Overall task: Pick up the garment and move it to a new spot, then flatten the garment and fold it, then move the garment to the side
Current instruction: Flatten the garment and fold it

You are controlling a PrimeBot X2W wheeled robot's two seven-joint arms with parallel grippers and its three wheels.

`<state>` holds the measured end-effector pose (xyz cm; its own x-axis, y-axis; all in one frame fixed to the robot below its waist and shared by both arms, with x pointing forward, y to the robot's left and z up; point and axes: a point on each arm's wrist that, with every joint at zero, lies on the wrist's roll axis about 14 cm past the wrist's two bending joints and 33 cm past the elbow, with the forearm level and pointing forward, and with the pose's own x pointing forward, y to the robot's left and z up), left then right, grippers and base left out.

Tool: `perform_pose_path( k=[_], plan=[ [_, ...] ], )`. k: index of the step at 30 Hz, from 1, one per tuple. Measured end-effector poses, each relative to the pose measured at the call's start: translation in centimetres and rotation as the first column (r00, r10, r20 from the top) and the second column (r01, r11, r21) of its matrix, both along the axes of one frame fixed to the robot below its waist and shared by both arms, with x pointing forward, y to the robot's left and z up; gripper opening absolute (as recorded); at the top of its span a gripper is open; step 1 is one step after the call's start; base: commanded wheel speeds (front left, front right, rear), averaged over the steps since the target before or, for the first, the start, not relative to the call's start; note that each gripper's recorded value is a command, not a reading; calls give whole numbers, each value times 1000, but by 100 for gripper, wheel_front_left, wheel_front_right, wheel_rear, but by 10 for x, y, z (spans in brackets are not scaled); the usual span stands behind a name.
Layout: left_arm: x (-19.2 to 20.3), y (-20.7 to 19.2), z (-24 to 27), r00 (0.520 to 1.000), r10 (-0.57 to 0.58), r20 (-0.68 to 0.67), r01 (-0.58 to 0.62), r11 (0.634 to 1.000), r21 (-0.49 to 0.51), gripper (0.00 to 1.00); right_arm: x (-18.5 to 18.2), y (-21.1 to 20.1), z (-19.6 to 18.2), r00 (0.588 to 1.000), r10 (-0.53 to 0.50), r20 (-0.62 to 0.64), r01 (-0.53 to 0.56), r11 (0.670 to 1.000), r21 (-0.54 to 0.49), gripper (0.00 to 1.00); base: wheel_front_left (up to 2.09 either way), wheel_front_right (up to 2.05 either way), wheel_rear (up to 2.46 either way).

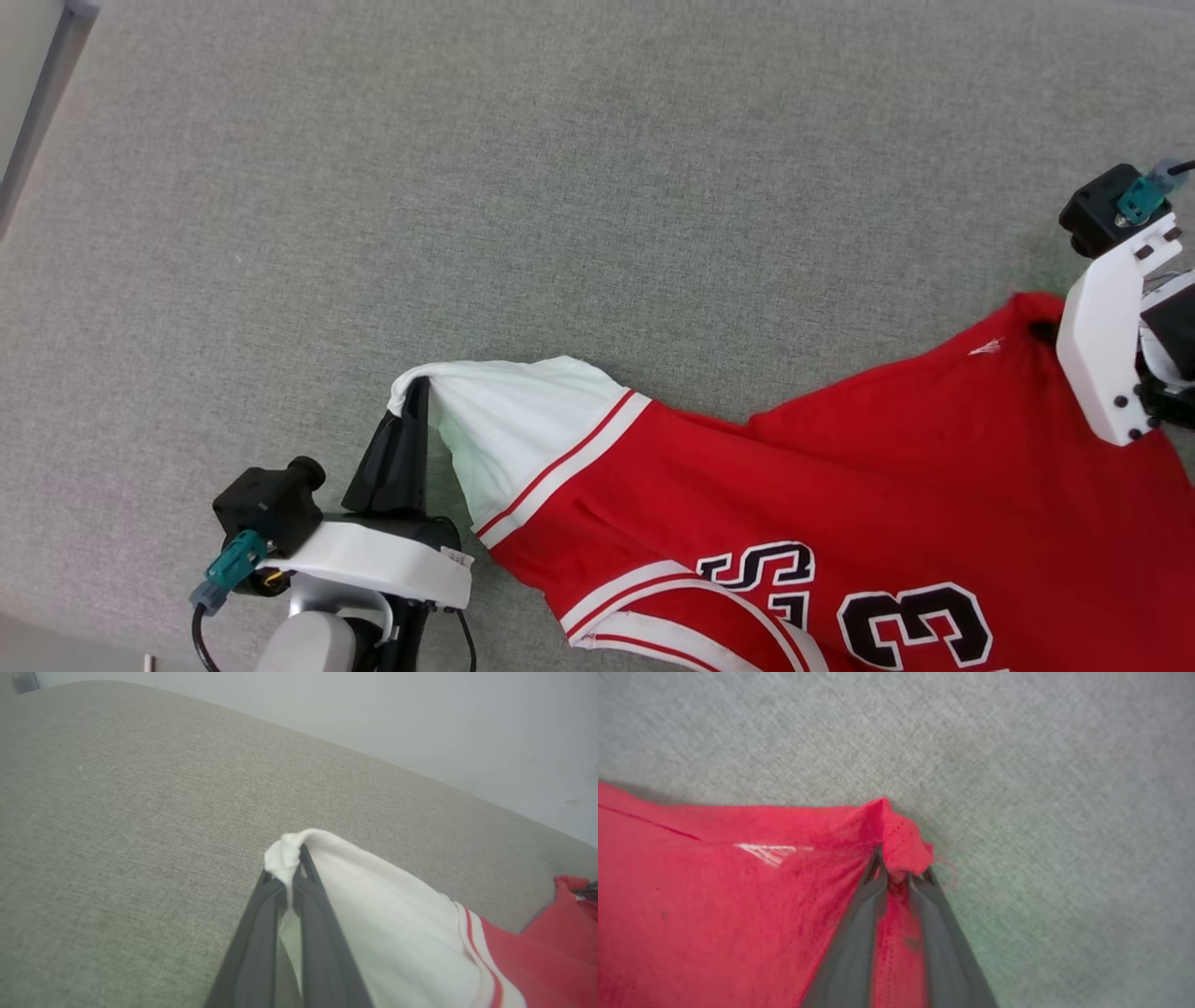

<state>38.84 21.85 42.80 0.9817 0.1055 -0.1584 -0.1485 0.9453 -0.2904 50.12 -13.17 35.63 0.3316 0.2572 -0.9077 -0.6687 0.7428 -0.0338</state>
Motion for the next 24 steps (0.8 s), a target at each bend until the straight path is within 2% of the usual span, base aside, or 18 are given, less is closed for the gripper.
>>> perform_pose_path(
  k=[6,11,18,21,24],
  plan=[
    [-3,1,14,999,-10,38,10,1000,15,0,8,13,34,990,-42,133,22,989,150,0,0,0,0],
    [-6,5,38,995,-38,97,32,997,65,0,13,16,84,953,-87,291,5,963,269,0,0,0,0],
    [7,-1,98,962,-125,241,91,985,146,0,8,8,157,862,-181,473,-23,919,394,0,0,0,0],
    [18,-8,134,931,-167,326,110,976,188,0,5,5,188,817,-237,525,-36,889,457,0,0,0,0],
    [30,-15,177,884,-208,418,120,966,228,0,5,0,220,755,-282,592,-63,868,493,0,0,0,0]
  ],
)
